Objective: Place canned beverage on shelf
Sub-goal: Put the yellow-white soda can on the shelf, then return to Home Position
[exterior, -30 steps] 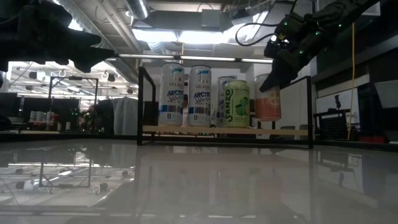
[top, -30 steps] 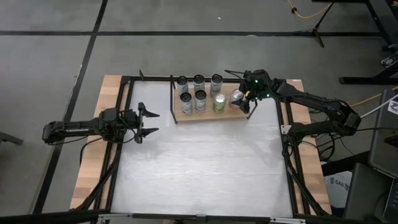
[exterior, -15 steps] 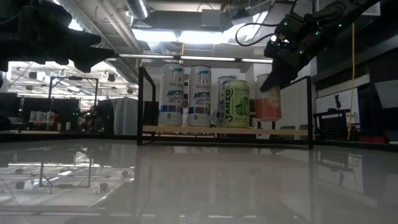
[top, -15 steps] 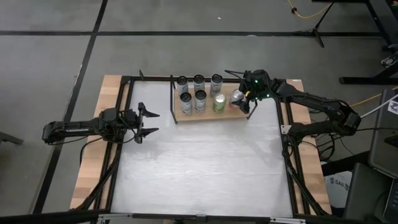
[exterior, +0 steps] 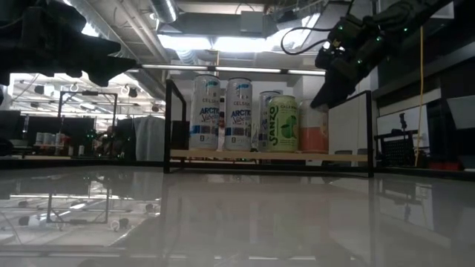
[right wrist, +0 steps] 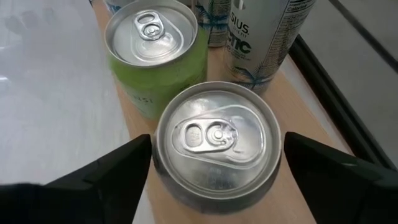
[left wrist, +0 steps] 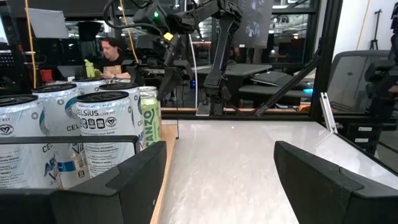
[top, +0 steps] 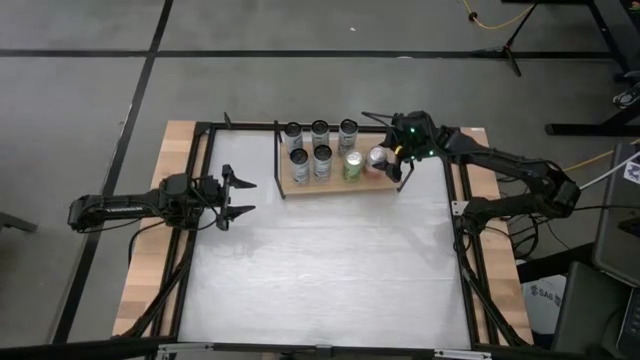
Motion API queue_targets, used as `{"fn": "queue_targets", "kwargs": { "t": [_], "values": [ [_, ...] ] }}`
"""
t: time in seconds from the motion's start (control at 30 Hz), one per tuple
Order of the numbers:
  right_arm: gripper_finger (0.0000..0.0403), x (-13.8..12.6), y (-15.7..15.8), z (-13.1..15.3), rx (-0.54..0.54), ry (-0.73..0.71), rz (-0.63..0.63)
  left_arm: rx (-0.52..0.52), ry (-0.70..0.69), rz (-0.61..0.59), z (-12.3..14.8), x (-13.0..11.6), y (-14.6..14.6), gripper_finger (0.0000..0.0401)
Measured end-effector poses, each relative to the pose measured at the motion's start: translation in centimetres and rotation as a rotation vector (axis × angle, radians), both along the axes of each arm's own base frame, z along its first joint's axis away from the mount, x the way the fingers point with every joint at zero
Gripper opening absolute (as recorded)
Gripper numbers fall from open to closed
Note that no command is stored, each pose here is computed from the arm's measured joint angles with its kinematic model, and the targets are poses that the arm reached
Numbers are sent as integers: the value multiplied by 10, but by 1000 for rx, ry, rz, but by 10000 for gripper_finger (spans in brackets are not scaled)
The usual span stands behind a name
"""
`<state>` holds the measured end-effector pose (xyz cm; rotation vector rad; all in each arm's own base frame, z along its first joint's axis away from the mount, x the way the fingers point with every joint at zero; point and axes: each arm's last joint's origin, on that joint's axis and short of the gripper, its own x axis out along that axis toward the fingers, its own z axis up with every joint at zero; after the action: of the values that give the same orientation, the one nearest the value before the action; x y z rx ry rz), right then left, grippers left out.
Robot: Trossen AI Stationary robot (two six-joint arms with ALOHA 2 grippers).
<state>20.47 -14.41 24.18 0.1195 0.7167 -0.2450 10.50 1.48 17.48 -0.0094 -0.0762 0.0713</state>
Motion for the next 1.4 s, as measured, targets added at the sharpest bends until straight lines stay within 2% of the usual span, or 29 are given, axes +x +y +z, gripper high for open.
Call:
{"fn": "queue_targets", "kwargs": {
  "t": [0.1, 0.23, 0.43, 0.53, 0.67, 0.83, 1.03, 1.2, 1.4],
  "values": [
    [353, -1, 2, 9, 9, -21, 5, 4, 2, 1, 0, 0, 0, 292],
    [353, -6, 7, 40, -34, -136, 52, 3, 3, 4, 0, 0, 0, 292],
    [353, -25, 22, 70, -105, -251, 79, 3, 4, 4, 0, 0, 0, 292],
    [353, -33, 29, 76, -108, -275, 96, 3, 4, 4, 0, 0, 0, 292],
    [353, -42, 40, 84, -96, -332, 200, 3, 4, 4, 0, 0, 0, 292],
    [353, -42, 55, 73, -116, -404, 266, 3, 4, 4, 0, 0, 0, 292],
    [353, -32, 77, 44, -181, -493, 183, 3, 4, 4, 0, 0, 0, 292],
    [353, -27, 92, 25, -190, -516, 229, 3, 4, 3, 0, 0, 0, 292],
    [353, -43, 99, 17, -191, -514, 238, 3, 4, 4, 0, 0, 0, 292]
  ]
}}
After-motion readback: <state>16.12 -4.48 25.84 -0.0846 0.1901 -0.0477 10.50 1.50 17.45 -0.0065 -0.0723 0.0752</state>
